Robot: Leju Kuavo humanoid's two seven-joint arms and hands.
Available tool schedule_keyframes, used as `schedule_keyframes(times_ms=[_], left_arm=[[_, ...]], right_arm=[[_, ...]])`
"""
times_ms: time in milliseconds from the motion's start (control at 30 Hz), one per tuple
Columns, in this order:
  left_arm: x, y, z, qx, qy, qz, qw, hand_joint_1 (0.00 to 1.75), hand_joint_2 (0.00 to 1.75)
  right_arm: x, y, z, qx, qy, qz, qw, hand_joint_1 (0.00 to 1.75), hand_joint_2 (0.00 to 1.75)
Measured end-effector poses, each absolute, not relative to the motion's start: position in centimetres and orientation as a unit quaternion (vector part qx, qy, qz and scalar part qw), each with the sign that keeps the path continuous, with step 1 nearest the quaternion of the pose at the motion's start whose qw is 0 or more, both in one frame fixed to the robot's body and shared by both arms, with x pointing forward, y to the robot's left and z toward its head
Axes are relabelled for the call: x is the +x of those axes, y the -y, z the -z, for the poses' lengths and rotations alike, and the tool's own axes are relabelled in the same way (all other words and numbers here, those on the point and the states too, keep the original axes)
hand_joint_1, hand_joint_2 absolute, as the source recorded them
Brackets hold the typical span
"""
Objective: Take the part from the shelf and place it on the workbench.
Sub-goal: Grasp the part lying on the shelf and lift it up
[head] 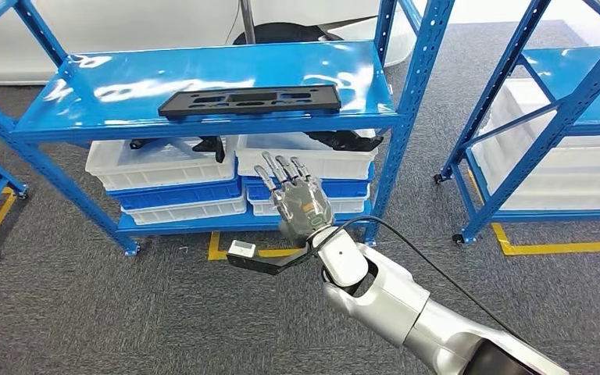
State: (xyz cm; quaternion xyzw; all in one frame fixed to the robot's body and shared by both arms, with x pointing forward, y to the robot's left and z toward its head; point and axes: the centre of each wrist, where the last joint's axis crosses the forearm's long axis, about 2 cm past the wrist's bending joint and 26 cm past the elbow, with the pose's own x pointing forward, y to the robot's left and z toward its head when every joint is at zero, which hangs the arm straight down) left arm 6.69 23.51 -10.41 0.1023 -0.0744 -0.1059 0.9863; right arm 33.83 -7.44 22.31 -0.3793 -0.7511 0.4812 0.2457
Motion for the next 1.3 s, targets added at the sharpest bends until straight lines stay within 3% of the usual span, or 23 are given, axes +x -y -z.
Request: schedule_keyframes(times_ms=[1300], left_arm=[[7.1, -23.3, 10.3, 0.101, 0.079, 0.108, 0.986, 0.0, 0.0]], right_arm=[[32.7, 5.5, -22.0, -0.345, 0.745, -0.526, 0.222, 0.0, 1.75]])
